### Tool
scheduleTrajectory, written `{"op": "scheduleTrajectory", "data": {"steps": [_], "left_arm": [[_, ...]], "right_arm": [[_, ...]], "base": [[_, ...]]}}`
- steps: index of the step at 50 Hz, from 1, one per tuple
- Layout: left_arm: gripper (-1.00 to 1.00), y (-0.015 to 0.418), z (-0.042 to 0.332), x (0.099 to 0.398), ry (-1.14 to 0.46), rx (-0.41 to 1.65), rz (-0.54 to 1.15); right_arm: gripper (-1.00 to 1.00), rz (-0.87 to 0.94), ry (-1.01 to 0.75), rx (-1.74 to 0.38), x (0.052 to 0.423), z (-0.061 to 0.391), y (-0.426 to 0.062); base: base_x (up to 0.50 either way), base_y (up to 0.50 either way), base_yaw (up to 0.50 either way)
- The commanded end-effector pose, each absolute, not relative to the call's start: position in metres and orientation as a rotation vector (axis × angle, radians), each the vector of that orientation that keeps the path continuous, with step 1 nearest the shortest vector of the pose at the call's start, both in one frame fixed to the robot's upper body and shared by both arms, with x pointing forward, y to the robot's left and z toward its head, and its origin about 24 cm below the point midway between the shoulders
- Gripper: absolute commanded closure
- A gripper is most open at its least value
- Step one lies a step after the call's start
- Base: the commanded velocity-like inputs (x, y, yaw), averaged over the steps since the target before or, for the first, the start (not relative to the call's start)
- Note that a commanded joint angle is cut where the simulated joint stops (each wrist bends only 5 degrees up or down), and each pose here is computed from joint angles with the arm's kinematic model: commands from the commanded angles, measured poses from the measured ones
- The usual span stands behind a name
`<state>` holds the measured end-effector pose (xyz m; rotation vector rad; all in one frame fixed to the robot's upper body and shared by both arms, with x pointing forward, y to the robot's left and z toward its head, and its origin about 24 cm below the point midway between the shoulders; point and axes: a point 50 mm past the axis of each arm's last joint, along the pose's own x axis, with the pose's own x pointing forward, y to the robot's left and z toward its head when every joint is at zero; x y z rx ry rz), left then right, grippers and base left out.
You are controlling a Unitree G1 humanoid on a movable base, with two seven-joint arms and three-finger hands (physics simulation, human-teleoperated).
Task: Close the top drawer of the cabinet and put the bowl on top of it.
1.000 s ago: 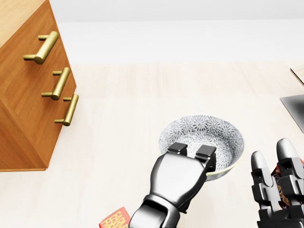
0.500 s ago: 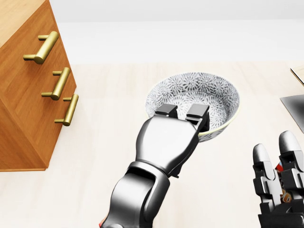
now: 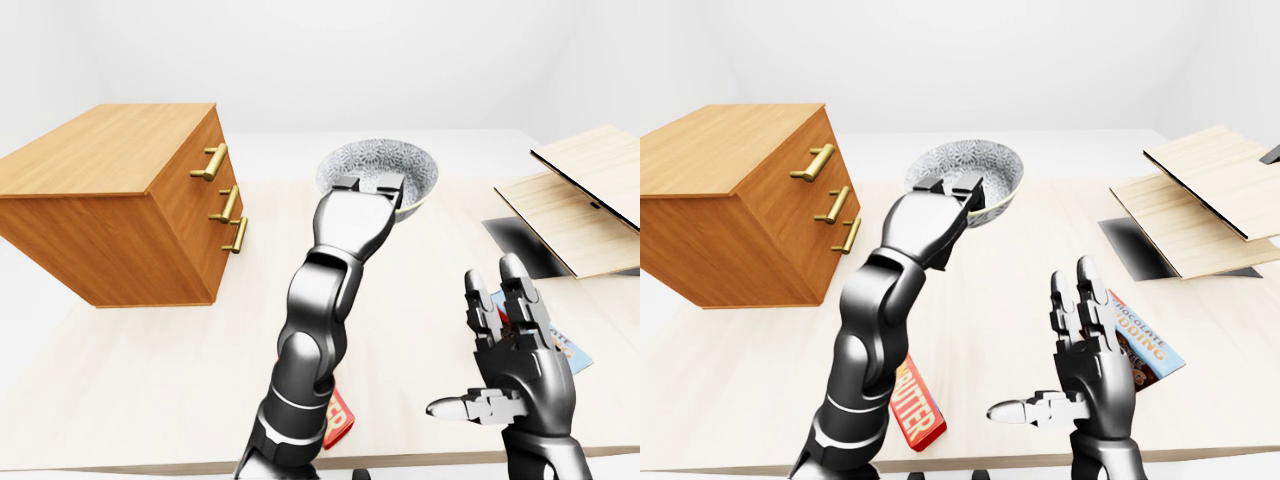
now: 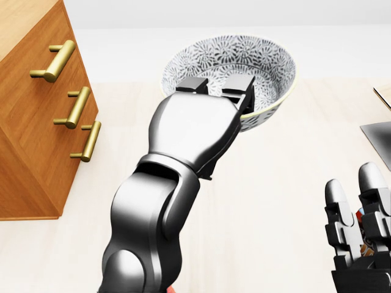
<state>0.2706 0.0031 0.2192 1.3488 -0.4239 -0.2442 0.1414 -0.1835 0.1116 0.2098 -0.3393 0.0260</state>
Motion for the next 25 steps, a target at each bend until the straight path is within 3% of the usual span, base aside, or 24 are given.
{"op": "scheduleTrajectory", "data": {"steps": [1, 12, 25], "left_arm": [[1.00, 0.012, 0.252, 0.272, -0.467, 1.374, -0.168], [1.00, 0.028, 0.287, 0.281, -0.530, 1.418, -0.036], [1.00, 0.048, 0.296, 0.298, -0.509, 1.452, -0.020]], "right_arm": [[-1.00, 0.028, -0.345, 0.207, 0.142, 0.113, -0.183], [-1.00, 0.040, -0.331, 0.202, 0.143, 0.112, -0.178], [-1.00, 0.049, -0.306, 0.206, 0.142, 0.108, -0.176]], "base": [[0.00, 0.00, 0.00], [0.00, 0.00, 0.00], [0.00, 0.00, 0.00]]}}
